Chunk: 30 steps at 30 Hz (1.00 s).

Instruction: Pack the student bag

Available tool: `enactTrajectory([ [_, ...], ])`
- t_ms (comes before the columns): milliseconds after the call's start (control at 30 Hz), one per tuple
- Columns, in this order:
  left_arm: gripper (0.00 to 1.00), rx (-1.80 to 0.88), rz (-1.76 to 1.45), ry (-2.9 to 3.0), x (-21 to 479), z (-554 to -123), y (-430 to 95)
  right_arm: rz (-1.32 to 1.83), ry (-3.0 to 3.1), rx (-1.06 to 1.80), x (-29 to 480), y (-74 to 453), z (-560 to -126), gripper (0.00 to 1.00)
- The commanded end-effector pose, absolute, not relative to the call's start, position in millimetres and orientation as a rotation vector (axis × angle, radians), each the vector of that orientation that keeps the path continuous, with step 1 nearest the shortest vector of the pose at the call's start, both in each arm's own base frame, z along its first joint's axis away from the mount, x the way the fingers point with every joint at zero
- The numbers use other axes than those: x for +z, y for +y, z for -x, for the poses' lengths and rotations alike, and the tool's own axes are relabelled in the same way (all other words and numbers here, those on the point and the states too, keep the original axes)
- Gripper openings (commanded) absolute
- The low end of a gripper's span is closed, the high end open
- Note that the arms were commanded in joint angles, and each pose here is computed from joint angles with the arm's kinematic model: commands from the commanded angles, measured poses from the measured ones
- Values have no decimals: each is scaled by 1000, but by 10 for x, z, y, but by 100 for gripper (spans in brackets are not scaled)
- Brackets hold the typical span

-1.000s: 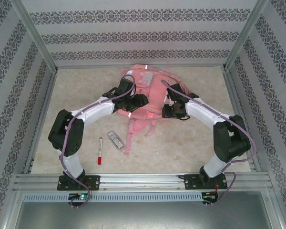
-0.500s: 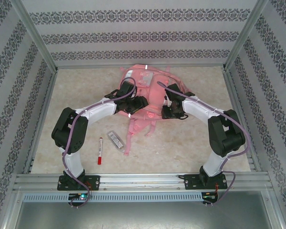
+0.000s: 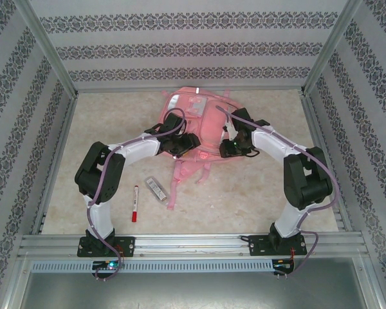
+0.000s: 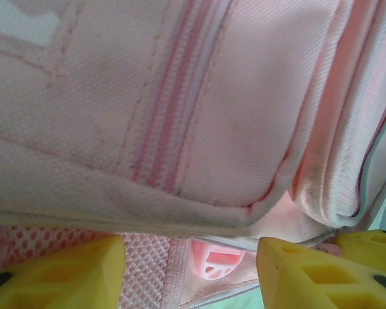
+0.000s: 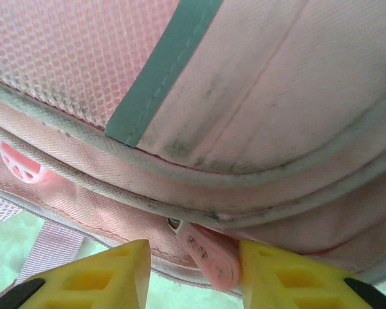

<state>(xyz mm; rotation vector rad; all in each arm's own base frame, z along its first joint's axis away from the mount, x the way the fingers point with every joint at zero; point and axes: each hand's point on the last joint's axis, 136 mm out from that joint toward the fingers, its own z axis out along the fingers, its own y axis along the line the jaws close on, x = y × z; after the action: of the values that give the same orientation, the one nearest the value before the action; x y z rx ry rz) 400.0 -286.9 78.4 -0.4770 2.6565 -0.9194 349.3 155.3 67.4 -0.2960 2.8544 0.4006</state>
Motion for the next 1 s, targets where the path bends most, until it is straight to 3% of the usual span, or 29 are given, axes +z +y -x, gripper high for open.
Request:
enactTrajectory([
  [0,56,-957,495,2636,773,-4030,-2887,336,2908,466,591,1649,-3410,40],
  [200,56,-966,507,2640,736,-4011,-2865,362,2946,445,458,1676,-3365,39],
  [533,56,-917,547,2643,653,-4060,-2793,372,2884,484,628,1714,-3376,1],
  [967,58,-585,729,2559,502,-4423,-2419,515,2644,672,1129,2089,-3267,0],
])
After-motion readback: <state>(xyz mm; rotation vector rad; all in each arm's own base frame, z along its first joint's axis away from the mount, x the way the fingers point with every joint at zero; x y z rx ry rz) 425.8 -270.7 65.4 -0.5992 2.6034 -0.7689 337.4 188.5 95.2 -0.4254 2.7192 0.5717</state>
